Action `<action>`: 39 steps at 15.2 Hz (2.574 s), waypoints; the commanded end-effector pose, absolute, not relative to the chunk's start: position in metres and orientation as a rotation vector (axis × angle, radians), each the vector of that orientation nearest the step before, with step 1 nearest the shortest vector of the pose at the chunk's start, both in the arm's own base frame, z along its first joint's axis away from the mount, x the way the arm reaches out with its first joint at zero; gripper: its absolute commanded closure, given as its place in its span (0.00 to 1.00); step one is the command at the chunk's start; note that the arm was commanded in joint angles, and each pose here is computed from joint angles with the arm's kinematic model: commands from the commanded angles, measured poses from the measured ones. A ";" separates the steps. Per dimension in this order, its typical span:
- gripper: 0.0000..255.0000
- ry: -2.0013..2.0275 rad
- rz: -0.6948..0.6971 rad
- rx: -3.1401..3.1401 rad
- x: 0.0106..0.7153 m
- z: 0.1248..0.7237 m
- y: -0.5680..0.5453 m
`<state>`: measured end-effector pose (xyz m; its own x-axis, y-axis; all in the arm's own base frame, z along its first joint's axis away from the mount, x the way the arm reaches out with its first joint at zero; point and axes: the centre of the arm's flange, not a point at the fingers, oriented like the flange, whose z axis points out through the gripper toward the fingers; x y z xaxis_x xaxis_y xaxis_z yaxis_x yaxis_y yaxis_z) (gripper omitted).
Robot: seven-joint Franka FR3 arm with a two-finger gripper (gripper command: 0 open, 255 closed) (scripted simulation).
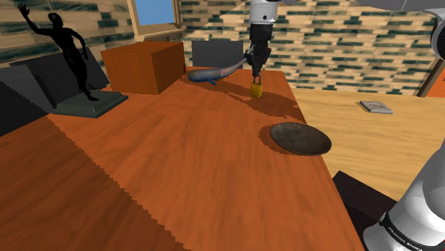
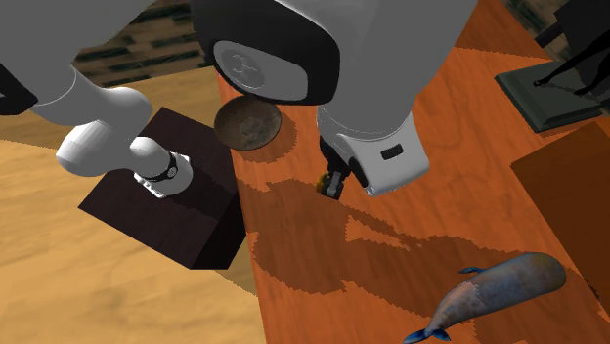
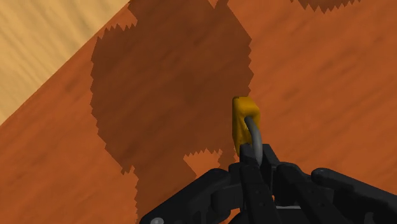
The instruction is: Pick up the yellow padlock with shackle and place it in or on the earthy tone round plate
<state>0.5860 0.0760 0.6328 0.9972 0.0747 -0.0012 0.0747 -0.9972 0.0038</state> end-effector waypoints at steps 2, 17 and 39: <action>1.00 0.117 -0.003 3.136 0.585 0.649 0.076; 1.00 0.117 -0.003 3.136 0.488 0.704 0.111; 1.00 0.117 -0.003 3.136 0.330 0.687 0.167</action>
<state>0.3298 0.1684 0.6931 0.9972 0.0744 -0.0021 0.0744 -0.9972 0.0039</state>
